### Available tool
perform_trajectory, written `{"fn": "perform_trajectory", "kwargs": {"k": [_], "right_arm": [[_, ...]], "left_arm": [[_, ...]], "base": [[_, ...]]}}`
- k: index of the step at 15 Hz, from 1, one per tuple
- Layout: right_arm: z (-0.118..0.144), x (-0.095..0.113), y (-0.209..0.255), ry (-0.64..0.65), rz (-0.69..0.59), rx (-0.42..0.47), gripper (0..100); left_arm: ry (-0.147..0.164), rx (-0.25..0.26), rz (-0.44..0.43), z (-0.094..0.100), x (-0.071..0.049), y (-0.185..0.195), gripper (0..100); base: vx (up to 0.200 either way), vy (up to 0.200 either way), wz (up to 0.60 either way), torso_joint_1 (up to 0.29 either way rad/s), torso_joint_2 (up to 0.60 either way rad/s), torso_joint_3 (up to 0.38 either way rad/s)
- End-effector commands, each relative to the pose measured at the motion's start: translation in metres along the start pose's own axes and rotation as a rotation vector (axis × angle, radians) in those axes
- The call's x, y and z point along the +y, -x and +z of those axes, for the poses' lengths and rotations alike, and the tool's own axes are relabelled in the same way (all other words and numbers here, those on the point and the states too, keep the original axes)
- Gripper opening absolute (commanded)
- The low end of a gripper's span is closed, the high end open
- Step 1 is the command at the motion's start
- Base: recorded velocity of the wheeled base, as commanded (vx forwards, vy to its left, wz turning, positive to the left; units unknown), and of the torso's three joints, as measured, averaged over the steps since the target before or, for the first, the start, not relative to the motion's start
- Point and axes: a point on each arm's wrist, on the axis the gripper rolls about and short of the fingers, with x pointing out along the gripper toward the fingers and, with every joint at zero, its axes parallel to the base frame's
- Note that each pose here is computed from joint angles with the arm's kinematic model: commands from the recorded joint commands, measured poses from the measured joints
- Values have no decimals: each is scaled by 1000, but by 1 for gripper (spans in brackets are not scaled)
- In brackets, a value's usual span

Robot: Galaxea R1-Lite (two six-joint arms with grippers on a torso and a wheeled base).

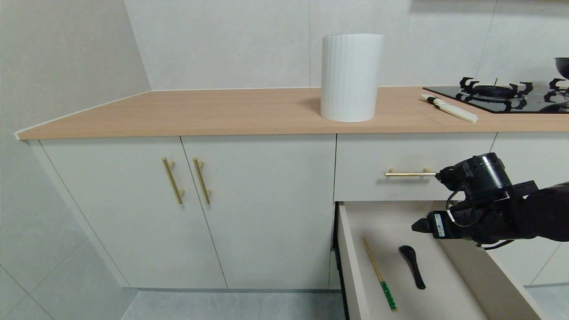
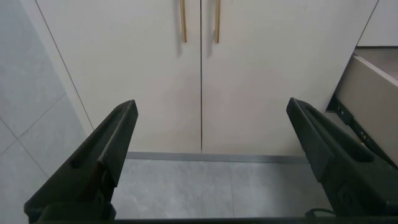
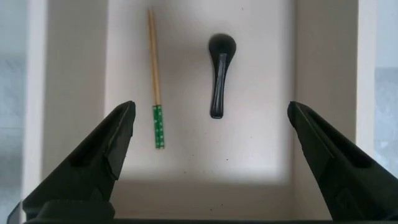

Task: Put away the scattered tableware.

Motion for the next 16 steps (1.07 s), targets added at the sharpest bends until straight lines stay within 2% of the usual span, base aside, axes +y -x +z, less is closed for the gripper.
{"fn": "perform_trajectory", "kwargs": {"k": [1,7,11,13,14,16], "right_arm": [[1,0,7,11,6,-18,100],[-6,4,10,42,17,-5,100],[-15,10,12,92,33,16,100],[-32,13,22,217,61,41,100],[-35,15,25,239,77,44,100],[-54,24,40,360,152,76,100]], "left_arm": [[0,0,1,0,0,0,100],[0,0,1,0,0,0,100],[0,0,1,0,0,0,100],[0,0,1,0,0,0,100],[0,0,1,0,0,0,100],[0,0,1,0,0,0,100]], "base": [[-200,0,0,12,2,-2],[-200,0,0,0,2,4],[0,0,0,0,0,0],[0,0,0,0,0,0],[0,0,0,0,0,0],[0,0,0,0,0,0]]}}
